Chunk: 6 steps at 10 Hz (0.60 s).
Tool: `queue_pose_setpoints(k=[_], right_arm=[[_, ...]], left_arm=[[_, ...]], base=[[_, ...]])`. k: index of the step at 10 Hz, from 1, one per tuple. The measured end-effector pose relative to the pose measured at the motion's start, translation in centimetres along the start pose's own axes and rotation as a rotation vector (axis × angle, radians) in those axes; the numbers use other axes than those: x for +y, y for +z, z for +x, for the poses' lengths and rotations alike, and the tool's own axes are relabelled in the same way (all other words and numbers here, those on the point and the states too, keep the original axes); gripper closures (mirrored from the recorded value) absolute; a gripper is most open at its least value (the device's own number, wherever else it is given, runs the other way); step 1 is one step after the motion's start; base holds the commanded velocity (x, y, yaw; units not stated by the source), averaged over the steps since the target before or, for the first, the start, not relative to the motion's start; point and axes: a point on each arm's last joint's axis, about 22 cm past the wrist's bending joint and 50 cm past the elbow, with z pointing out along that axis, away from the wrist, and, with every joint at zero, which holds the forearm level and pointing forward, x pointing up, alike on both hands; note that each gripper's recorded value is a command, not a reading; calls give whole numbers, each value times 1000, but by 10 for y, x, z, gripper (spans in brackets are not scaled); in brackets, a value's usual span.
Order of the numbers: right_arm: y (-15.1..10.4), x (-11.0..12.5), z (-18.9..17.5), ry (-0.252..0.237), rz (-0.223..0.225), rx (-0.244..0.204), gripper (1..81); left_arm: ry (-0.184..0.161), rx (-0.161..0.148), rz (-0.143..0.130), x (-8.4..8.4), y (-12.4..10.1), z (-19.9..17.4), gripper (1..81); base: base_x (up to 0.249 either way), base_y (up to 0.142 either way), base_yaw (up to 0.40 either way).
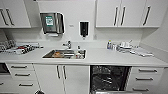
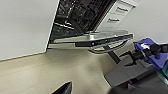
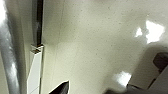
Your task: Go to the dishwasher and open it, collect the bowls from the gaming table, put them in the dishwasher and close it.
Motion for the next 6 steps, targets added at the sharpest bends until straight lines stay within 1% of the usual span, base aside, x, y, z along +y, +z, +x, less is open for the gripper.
queue_pose_setpoints(k=[1,2,3,4,5,6], right_arm=[[2,12,3,-78,-15,9,10],[6,28,7,-183,-39,19,10],[9,43,11,-260,-63,28,10],[13,60,17,-337,-93,43,10],[14,74,24,-439,-120,54,10],[17,89,27,-544,-148,55,10]], left_arm=[[-22,-28,25,-15,2,-21,10],[-56,-63,46,-31,7,-46,10],[-82,-97,72,-48,14,-72,10],[-117,-123,97,-64,19,-98,10],[-141,-144,112,-75,27,-123,10],[-165,-168,120,-81,36,-146,10]], base=[[0,0,0],[0,0,0],[0,0,0],[0,0,0],[0,0,0],[0,0,0]])
